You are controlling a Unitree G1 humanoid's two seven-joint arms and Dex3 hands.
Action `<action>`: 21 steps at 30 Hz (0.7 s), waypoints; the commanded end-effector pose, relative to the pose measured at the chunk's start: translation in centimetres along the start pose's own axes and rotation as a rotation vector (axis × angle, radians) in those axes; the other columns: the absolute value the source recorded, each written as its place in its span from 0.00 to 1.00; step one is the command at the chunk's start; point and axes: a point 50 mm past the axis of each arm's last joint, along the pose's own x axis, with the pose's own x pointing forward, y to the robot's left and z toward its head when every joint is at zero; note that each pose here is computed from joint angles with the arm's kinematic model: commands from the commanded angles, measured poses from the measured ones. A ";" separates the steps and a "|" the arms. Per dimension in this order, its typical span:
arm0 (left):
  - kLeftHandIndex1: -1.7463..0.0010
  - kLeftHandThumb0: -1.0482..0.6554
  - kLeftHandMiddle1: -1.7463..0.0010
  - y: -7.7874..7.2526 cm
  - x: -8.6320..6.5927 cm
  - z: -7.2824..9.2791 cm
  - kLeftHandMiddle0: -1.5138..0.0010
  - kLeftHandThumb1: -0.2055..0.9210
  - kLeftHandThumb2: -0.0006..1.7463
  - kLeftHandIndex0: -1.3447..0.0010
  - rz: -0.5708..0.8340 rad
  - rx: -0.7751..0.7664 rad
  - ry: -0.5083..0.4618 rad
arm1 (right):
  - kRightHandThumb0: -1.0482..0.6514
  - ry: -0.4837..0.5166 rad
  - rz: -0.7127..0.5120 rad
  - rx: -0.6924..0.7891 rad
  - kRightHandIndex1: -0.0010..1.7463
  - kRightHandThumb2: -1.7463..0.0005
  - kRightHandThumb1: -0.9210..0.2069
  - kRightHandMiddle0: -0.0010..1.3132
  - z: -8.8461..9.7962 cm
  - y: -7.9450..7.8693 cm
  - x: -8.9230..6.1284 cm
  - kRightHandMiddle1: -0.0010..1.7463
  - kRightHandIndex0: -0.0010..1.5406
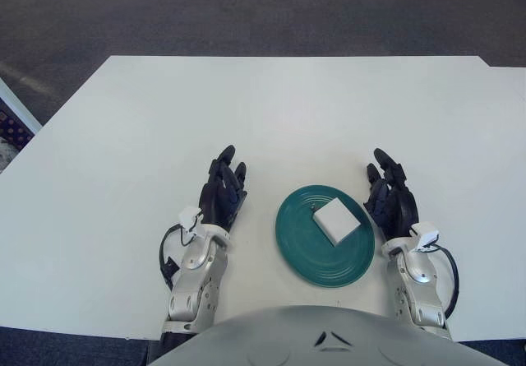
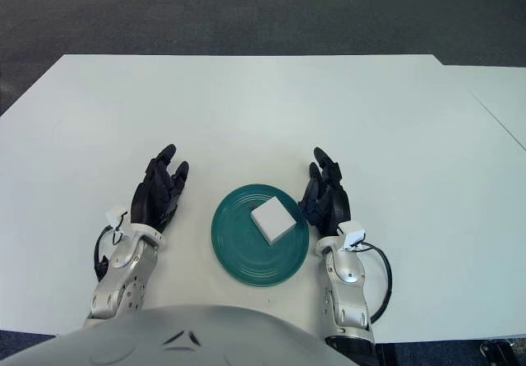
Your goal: Put the charger into the plate.
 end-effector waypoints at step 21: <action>0.23 0.10 0.93 1.5 -2.4 -3.5 0.66 1.00 0.43 0.85 0.055 -0.119 0.096 | 0.14 0.182 -0.044 0.014 0.01 0.49 0.00 0.00 -2.8 -1.5 -1.4 0.29 0.10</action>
